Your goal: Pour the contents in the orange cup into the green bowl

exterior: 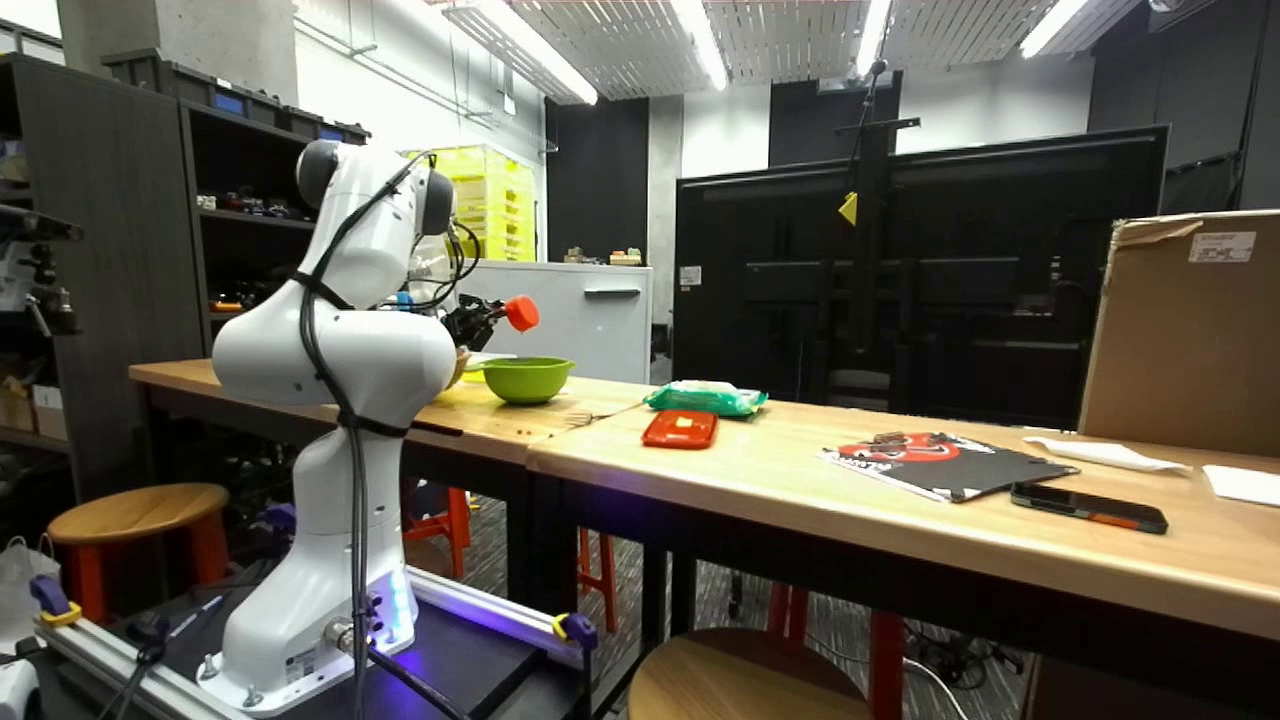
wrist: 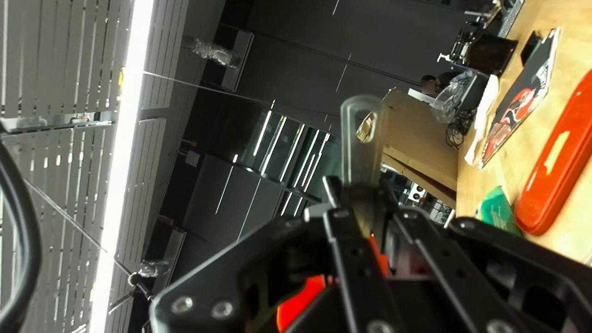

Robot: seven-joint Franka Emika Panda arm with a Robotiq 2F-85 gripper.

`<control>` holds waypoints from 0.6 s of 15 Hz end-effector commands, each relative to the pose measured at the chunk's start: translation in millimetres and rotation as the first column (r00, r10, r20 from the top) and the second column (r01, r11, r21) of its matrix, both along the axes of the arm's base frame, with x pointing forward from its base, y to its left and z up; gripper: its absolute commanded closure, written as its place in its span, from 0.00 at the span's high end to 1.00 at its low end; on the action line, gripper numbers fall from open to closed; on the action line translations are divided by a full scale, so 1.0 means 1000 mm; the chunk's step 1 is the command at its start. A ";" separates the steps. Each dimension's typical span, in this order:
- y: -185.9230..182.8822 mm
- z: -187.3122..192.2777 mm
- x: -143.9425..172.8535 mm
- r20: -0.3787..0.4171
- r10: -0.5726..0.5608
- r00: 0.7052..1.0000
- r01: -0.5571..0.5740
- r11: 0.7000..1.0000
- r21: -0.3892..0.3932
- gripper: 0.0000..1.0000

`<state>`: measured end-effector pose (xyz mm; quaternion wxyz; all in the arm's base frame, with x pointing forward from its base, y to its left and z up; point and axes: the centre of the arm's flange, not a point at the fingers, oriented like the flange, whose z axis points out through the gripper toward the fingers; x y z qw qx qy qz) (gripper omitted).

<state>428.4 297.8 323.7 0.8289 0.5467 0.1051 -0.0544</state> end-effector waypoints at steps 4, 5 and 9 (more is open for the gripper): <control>0.040 -0.022 -0.015 0.010 -0.039 0.999 0.038 0.999 0.031 0.04; 0.037 -0.013 -0.014 -0.006 -0.087 0.996 0.087 0.992 0.088 0.04; -0.014 0.045 0.002 0.031 -0.228 0.973 0.216 0.951 0.221 0.04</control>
